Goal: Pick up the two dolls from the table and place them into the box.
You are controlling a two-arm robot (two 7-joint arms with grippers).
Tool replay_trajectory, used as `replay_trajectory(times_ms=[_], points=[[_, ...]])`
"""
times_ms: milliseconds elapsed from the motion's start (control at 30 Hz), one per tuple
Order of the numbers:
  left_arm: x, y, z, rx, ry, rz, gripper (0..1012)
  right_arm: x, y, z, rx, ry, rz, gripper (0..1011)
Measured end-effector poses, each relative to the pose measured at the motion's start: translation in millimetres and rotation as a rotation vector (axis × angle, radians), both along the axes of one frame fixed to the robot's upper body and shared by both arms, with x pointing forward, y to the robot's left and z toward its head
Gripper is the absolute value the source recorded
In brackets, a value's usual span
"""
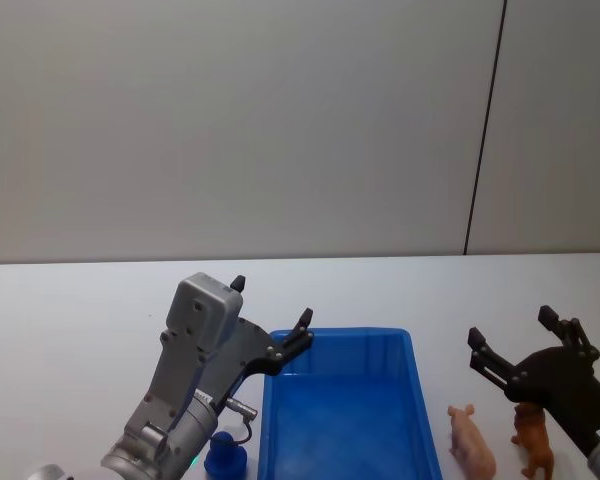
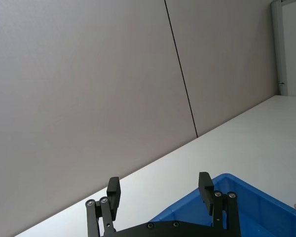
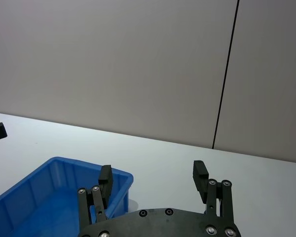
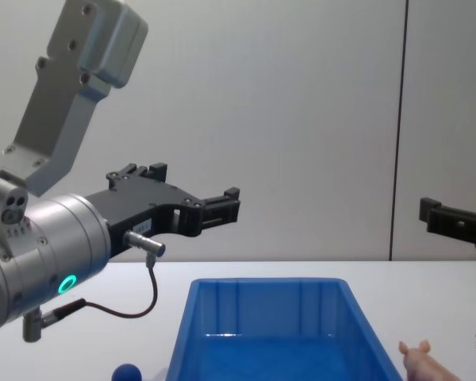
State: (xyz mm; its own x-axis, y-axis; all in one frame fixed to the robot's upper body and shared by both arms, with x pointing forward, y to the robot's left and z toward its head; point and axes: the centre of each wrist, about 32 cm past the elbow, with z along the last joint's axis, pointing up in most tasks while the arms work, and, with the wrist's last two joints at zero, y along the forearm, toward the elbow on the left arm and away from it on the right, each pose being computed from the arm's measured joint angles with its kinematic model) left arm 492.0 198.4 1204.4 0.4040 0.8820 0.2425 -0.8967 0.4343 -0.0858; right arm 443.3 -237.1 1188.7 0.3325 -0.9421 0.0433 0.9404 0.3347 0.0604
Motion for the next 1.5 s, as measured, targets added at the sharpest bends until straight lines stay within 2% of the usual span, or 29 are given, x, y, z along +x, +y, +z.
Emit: replay_trajectory(times_ms=[1500], points=[[0.0,0.0,0.0,0.000,0.000,0.000,1001,0.0,0.0,0.0,0.000,0.000,0.000,1001]])
